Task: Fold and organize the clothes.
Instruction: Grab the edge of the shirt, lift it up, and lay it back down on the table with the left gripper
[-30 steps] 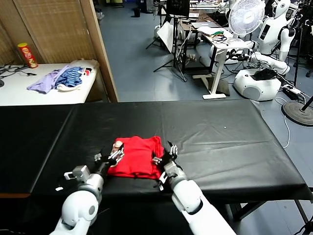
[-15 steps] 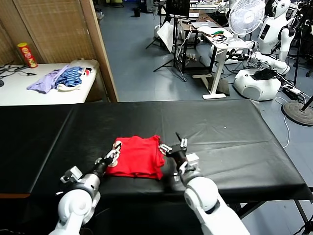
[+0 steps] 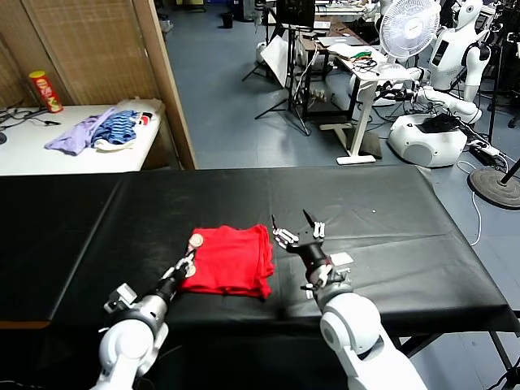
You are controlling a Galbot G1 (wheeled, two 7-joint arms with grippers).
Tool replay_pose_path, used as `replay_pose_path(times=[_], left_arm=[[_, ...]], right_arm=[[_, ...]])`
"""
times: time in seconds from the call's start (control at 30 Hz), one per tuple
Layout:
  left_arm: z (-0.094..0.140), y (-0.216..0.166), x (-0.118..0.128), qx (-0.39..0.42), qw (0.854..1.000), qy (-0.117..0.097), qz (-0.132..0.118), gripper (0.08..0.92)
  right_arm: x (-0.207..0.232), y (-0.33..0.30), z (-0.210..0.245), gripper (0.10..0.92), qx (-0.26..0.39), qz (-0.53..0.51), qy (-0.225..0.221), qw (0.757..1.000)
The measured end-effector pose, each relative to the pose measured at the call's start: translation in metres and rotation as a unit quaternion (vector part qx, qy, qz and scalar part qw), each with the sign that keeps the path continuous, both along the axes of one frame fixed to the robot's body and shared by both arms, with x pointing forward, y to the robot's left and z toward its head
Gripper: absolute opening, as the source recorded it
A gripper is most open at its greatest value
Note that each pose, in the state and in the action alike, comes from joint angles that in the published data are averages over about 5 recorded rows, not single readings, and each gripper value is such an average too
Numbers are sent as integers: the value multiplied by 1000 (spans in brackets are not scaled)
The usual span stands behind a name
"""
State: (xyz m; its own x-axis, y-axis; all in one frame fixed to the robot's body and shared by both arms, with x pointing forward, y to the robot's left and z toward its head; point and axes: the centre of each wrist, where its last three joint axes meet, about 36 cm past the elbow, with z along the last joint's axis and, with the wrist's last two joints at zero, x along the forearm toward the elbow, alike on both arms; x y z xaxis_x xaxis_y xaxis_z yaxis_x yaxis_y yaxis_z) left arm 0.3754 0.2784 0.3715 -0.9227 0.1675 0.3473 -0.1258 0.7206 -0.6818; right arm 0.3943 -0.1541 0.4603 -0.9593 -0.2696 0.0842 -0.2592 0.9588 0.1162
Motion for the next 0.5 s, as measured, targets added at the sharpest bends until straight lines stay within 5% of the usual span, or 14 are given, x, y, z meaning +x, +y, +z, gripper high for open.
replay_pose_path(times=[0.1, 0.27, 0.5], left_arm=[[2, -2, 0, 22, 1000, -4, 1, 149], [9, -9, -3, 134, 991, -19, -1, 154], [16, 0, -4, 350, 936, -29, -5, 149]], right_arm=[[-1, -3, 1, 798, -19, -24, 12, 999], [-5, -14, -1, 798, -83, -67, 47, 993], [-12, -29, -3, 798, -109, -89, 67, 988]])
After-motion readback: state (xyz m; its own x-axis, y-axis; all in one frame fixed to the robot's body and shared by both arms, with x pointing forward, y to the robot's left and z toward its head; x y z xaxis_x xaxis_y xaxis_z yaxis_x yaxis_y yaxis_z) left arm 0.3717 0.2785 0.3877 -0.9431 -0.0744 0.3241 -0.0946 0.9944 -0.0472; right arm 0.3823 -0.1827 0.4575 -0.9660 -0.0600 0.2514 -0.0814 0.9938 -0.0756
